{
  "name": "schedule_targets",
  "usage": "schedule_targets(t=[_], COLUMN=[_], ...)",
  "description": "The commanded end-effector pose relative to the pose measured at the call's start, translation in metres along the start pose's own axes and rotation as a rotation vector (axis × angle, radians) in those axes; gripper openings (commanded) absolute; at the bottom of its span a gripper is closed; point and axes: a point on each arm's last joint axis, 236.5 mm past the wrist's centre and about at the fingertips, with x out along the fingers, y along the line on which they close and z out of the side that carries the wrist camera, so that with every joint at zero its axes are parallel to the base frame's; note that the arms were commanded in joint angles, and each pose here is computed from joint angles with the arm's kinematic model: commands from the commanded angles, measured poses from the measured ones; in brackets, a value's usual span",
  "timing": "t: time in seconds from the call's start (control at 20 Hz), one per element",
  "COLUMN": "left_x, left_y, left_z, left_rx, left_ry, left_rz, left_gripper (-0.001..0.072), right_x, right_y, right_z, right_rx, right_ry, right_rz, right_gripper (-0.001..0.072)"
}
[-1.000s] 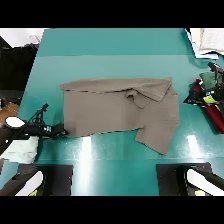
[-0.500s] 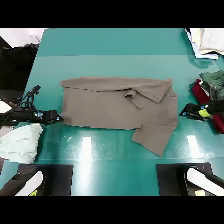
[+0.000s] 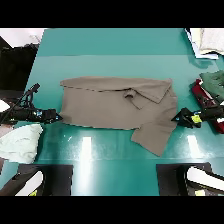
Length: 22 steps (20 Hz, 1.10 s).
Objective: Fold the shirts.
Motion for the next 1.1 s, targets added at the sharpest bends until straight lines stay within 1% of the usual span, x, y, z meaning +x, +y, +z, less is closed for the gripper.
schedule_targets(t=[0.0,0.1,0.2,0.3,0.45,0.55,0.65,0.8,0.9,1.05], left_x=[-0.001,-0.001,-0.004,-0.025,-0.101,-0.182,-0.27,-0.391,-0.455,-0.515], left_y=[-0.001,-0.003,-0.008,-0.021,-0.07,-0.122,-0.18,-0.262,-0.307,-0.349], left_z=[-0.001,-0.002,0.004,0.034,0.1,0.141,0.159,0.138,0.102,0.046], left_rx=[0.0,-0.003,-0.001,0.041,0.179,0.322,0.46,0.671,0.773,0.832], left_ry=[0.006,0.009,-0.009,-0.084,-0.282,-0.483,-0.699,-0.999,-1.176,-1.393], left_rz=[-0.003,-0.012,-0.025,-0.025,-0.024,-0.015,-0.005,0.012,0.01,-0.046], left_gripper=[0.0025,0.0025,0.0024,0.0024,0.0024,0.0024,0.0025,0.0025,0.0024,0.0024], right_x=[0.009,0.005,-0.008,-0.044,-0.146,-0.243,-0.351,-0.468,-0.515,-0.553], right_y=[0.004,0.014,0.033,0.07,0.155,0.219,0.273,0.314,0.324,0.325], right_z=[0.001,0.004,0.013,0.035,0.068,0.067,0.037,-0.042,-0.096,-0.159], right_rx=[-0.029,-0.064,-0.128,-0.253,-0.477,-0.604,-0.696,-0.805,-0.852,-0.882], right_ry=[0.011,0.014,-0.003,-0.124,-0.471,-0.772,-1.088,-1.434,-1.587,-1.742], right_rz=[-0.01,-0.011,-0.009,-0.015,-0.009,0.02,0.067,0.1,0.093,0.041], right_gripper=[0.0268,0.0022,0.002,0.002,0.002,0.002,0.0019,0.0019,0.0019,0.0019])
